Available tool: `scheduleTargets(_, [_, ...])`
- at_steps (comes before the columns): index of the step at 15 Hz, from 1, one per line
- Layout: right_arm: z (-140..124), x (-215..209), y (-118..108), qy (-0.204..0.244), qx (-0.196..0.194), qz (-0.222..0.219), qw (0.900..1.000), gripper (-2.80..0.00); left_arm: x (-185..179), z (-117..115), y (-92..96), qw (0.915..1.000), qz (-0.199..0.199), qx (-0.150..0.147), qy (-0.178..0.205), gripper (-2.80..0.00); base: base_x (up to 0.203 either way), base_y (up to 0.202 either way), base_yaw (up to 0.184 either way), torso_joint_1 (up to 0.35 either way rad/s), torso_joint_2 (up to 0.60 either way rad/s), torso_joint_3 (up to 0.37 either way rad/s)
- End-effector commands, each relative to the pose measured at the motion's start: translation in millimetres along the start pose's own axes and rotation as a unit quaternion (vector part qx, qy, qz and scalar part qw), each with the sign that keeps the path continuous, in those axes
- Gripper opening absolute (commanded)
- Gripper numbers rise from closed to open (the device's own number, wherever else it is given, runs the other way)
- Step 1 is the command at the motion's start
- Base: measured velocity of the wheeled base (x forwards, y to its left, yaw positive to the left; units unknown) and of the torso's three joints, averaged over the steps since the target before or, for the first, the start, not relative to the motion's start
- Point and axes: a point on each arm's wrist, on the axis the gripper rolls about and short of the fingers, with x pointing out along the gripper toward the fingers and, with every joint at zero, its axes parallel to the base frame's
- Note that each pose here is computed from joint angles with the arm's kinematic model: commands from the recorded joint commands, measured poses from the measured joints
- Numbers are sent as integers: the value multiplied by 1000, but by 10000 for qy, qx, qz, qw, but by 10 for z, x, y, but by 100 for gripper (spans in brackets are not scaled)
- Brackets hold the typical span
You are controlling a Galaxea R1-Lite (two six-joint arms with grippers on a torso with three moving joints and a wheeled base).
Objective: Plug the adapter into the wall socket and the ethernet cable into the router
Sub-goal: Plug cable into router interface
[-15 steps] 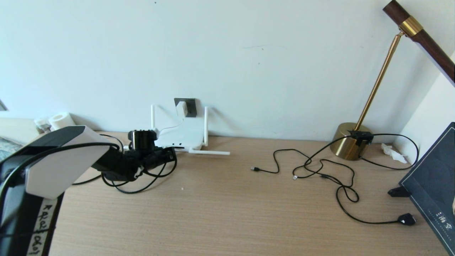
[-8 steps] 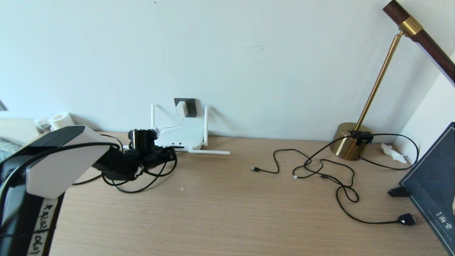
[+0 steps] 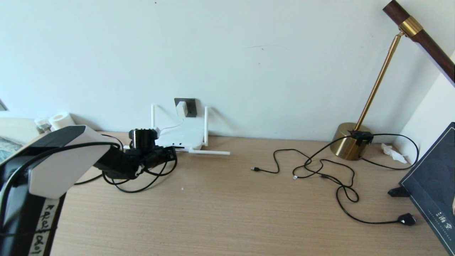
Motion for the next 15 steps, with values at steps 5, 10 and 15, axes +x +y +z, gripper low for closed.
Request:
scheduleTargets(5, [-1, 0, 0, 0, 0, 5, 10000, 0, 50, 8, 1, 10000, -11, -7, -47, -280, 0, 0, 0, 0, 0, 0])
scheduleTargets(10, [-1, 0, 0, 0, 0, 4, 10000, 0, 84, 31, 18, 10000, 18, -23, -4, -280, 0, 0, 0, 0, 0, 0])
scheduleTargets(15, [-1, 0, 0, 0, 0, 6, 10000, 0, 91, 55, 15, 10000, -8, -41, -26, -280, 0, 0, 0, 0, 0, 0])
